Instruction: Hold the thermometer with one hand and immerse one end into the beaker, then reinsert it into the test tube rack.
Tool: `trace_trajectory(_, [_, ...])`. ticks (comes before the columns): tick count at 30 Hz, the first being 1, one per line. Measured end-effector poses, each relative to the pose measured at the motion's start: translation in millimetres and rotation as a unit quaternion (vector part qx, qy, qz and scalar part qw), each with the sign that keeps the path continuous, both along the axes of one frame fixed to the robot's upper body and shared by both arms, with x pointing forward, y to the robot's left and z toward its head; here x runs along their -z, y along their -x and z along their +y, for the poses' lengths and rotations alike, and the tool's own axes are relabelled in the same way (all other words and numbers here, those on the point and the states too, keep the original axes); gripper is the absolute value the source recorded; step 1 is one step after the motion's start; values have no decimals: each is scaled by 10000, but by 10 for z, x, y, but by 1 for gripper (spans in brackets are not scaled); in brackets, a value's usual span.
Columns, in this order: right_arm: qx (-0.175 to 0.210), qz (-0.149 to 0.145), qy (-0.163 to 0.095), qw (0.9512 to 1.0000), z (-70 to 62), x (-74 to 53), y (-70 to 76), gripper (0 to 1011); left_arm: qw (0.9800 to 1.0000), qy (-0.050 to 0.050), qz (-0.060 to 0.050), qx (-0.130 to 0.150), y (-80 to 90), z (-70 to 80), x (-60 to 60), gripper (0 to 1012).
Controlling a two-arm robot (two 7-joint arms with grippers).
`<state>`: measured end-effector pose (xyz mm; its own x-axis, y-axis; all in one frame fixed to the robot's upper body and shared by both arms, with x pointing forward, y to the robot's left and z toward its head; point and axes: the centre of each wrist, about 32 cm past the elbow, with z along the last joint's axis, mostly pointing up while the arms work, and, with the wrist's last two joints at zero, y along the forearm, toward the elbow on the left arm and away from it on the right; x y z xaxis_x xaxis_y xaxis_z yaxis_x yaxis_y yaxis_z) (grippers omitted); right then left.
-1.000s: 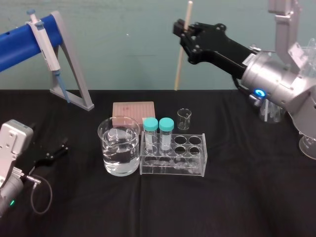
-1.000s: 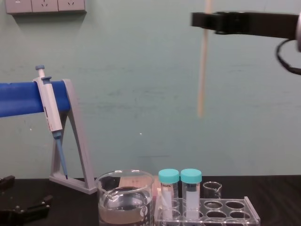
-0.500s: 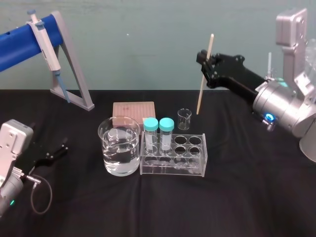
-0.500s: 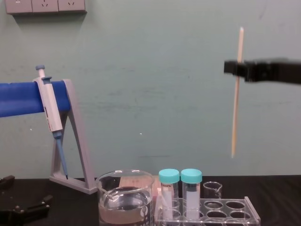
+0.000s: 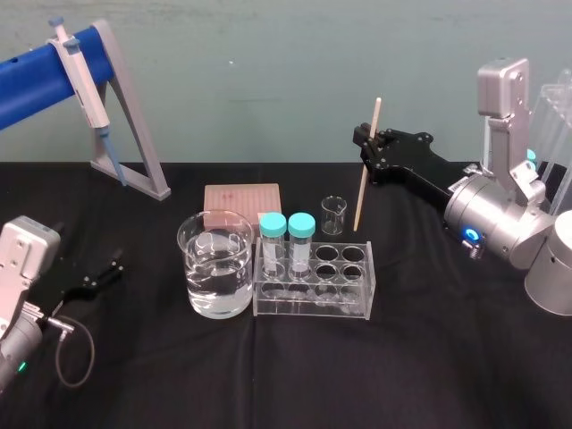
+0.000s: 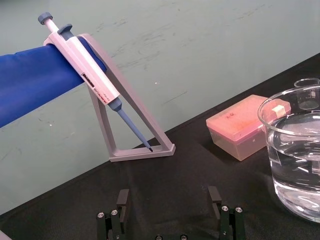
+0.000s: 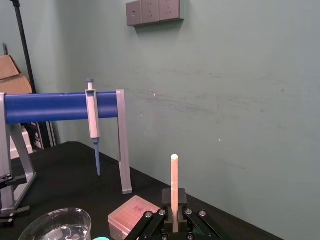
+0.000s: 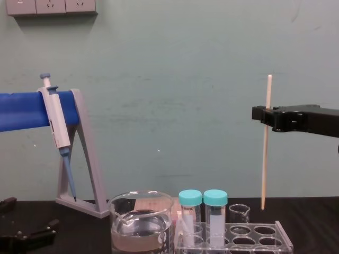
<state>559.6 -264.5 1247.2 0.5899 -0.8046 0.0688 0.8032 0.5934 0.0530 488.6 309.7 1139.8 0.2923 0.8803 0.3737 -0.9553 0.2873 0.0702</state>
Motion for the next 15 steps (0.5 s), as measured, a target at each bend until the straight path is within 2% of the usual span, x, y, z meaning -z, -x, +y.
trace_trajectory(8, [-25,24,-15,10000,36,15,-31,55,10000,0,0,0,0,0,0,1004])
trace_trajectory(15, [-24,19,-45,10000,63,-11,19,55,10000,0,0,0,0,0,0,1004])
